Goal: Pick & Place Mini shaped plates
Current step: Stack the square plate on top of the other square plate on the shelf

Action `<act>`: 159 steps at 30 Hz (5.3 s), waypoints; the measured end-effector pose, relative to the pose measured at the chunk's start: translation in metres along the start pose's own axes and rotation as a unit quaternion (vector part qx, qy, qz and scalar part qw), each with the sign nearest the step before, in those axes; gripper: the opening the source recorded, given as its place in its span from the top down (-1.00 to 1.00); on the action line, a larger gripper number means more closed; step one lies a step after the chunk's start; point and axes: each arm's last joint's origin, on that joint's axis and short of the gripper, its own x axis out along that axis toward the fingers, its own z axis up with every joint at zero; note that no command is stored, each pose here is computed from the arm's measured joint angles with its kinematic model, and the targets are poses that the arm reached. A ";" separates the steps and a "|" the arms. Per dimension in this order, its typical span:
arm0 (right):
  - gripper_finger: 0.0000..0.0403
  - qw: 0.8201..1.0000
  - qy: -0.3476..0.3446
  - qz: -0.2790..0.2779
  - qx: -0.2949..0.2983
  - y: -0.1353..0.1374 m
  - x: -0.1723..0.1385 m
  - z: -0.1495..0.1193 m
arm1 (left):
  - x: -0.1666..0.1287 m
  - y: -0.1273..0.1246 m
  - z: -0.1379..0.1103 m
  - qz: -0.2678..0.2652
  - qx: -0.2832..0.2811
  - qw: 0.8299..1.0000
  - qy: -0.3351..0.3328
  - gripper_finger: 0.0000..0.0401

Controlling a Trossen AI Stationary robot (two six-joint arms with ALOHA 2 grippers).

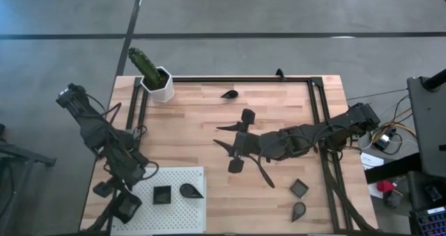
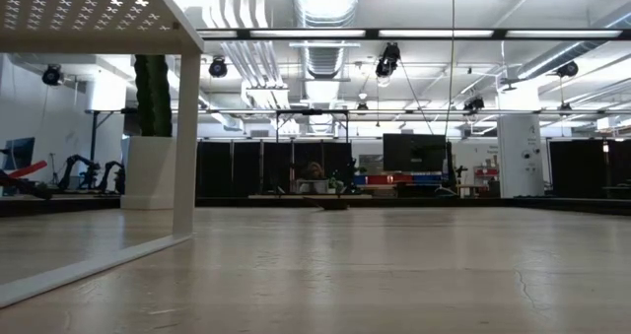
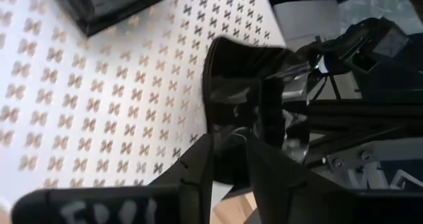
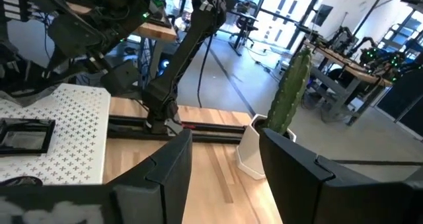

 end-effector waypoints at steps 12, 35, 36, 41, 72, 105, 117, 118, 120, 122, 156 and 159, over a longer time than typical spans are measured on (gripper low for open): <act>0.11 1.000 0.003 0.000 0.007 0.000 0.000 -0.001 | -0.017 0.003 -0.015 0.057 -0.008 0.997 -0.043 0.60; 0.18 0.959 0.207 -0.022 0.192 -0.020 -0.023 -0.037 | -0.065 0.012 -0.005 0.533 -0.037 0.765 -0.358 0.60; 0.19 0.951 0.231 -0.023 0.204 -0.020 -0.025 -0.042 | -0.064 0.012 -0.004 0.544 -0.042 0.754 -0.367 0.60; 0.18 0.892 0.359 -0.030 0.273 -0.019 -0.035 -0.064 | -0.058 0.015 0.002 0.576 -0.049 0.723 -0.379 0.60; 0.18 0.627 0.604 -0.215 0.443 0.048 -0.111 -0.167 | -0.038 0.017 0.025 0.673 -0.031 0.633 -0.382 0.60; 0.38 0.564 0.633 -0.187 0.496 0.085 -0.143 -0.243 | -0.042 0.017 0.025 0.699 -0.020 0.609 -0.374 0.60; 0.36 0.579 0.641 -0.167 0.476 0.087 -0.153 -0.259 | -0.042 0.017 0.026 0.697 -0.022 0.609 -0.377 0.60; 0.36 0.580 0.641 -0.167 0.474 0.087 -0.154 -0.259 | -0.042 0.017 0.026 0.697 -0.022 0.609 -0.377 0.60; 0.37 0.585 0.636 -0.169 0.473 0.087 -0.155 -0.261 | -0.042 0.017 0.026 0.697 -0.022 0.609 -0.378 0.60; 0.40 0.590 0.632 -0.171 0.472 0.086 -0.155 -0.262 | -0.042 0.017 0.026 0.697 -0.022 0.609 -0.378 0.60; 0.96 0.744 0.543 -0.149 0.359 0.054 -0.105 -0.219 | -0.043 0.016 0.026 0.694 -0.026 0.609 -0.384 0.60; 0.96 0.768 0.532 -0.142 0.326 0.043 -0.090 -0.218 | -0.043 0.016 0.026 0.692 -0.028 0.609 -0.387 0.60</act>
